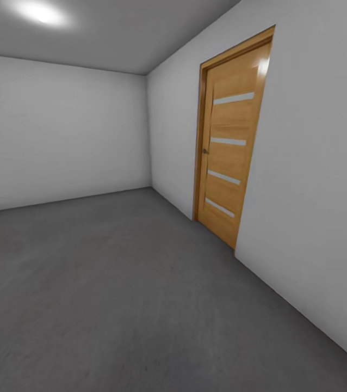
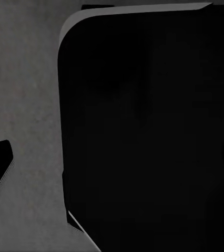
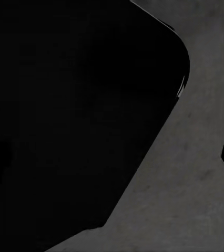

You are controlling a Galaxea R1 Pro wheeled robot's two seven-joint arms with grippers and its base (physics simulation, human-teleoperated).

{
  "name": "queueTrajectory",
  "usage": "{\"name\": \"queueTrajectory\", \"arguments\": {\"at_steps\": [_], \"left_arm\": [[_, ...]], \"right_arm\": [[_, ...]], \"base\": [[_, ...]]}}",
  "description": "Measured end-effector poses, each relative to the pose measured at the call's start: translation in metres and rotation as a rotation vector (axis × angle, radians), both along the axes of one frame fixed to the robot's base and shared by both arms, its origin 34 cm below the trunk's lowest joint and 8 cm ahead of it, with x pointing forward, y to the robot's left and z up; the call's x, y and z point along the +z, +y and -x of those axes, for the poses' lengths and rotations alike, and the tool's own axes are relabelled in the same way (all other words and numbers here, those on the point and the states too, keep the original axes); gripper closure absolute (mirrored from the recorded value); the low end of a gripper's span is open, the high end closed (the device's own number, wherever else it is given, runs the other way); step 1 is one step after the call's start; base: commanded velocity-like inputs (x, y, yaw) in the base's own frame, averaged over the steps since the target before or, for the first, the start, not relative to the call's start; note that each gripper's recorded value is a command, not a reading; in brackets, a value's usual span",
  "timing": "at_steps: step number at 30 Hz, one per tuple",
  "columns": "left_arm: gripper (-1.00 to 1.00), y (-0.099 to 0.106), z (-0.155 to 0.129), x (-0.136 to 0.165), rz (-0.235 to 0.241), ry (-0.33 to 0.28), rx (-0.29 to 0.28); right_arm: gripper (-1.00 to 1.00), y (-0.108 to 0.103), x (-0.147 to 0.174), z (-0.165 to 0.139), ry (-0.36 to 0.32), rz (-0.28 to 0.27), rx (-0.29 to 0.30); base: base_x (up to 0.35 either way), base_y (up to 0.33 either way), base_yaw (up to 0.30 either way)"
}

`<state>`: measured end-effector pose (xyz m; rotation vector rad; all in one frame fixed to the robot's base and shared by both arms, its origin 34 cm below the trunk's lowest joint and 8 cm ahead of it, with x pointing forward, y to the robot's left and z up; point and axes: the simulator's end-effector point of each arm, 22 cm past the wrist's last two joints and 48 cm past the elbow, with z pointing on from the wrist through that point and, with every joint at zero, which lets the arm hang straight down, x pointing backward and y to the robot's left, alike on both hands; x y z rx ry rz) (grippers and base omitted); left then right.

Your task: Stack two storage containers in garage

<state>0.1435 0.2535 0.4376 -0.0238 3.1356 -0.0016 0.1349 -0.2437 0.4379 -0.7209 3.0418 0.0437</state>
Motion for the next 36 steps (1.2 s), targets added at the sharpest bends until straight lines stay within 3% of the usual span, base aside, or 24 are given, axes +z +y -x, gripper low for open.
{"name": "queueTrajectory", "arguments": {"at_steps": [36], "left_arm": [[-1.0, 0.0, -0.0001, 0.0, 0.0, 0.0, 0.0]], "right_arm": [[-1.0, 0.0, 0.0, 0.0, 0.0, 0.0, 0.001]], "base": [[0.324, 0.0, 0.0]]}}
